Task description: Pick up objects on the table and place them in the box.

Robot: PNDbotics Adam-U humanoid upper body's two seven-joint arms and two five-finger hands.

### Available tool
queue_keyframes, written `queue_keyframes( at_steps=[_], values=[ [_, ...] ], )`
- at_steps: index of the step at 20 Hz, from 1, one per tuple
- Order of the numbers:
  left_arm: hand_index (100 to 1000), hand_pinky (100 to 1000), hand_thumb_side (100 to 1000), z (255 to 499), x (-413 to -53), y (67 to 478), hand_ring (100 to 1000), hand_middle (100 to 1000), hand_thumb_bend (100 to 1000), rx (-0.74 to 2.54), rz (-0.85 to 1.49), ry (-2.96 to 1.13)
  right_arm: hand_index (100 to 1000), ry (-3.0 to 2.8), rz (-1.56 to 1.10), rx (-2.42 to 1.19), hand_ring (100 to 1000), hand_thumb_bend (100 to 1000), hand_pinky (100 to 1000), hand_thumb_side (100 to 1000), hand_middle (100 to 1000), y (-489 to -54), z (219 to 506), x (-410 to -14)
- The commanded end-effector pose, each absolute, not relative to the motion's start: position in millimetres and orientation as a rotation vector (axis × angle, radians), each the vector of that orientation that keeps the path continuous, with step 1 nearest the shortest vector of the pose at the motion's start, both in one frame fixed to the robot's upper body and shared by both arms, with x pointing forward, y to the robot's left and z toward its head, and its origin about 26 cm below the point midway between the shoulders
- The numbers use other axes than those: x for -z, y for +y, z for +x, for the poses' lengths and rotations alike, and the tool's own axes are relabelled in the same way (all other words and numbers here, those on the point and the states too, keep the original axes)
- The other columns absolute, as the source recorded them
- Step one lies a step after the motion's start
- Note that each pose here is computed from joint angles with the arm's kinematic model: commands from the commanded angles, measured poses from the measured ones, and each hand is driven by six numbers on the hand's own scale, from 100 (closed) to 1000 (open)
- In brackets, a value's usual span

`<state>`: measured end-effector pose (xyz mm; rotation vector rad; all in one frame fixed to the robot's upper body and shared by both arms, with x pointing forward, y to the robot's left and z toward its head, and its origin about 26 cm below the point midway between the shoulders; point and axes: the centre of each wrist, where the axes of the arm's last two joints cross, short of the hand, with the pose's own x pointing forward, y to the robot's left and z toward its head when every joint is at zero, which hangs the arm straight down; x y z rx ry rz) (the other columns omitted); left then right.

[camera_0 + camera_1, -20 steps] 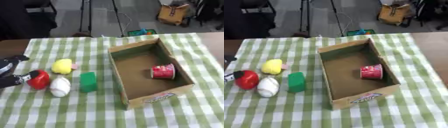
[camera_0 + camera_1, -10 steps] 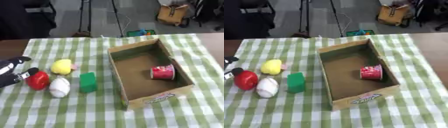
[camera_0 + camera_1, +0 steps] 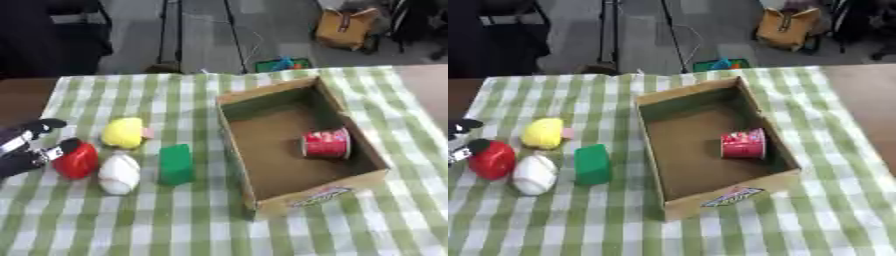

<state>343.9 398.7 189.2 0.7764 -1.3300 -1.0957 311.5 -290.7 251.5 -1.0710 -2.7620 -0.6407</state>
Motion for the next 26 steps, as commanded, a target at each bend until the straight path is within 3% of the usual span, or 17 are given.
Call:
queue_keyframes(
  at_steps=[1,12,19,22,23,26],
  values=[
    [1000,1000,1000,345,-199,401,1000,1000,753,1.130,0.826,-1.304,684,-2.799,-1.067,0.644,571,100,493,759,537,-292,307,-260],
    [1000,1000,996,348,-191,396,985,1000,767,1.175,0.862,-1.256,679,-2.797,-1.061,0.646,571,100,494,759,534,-292,307,-260],
    [1000,909,1000,352,-188,394,941,1000,723,1.153,0.878,-1.275,677,-2.797,-1.057,0.649,571,100,494,761,532,-292,307,-260],
    [1000,900,1000,354,-187,393,938,1000,721,1.151,0.890,-1.274,677,-2.798,-1.055,0.650,571,100,494,760,532,-292,307,-260],
    [1000,848,984,354,-187,393,934,1000,729,1.152,0.892,-1.273,675,-2.798,-1.054,0.650,571,100,494,762,531,-292,307,-260],
    [1000,823,966,356,-185,392,929,1000,734,1.163,0.893,-1.259,674,-2.798,-1.052,0.652,572,100,494,763,530,-292,307,-260]
  ],
)
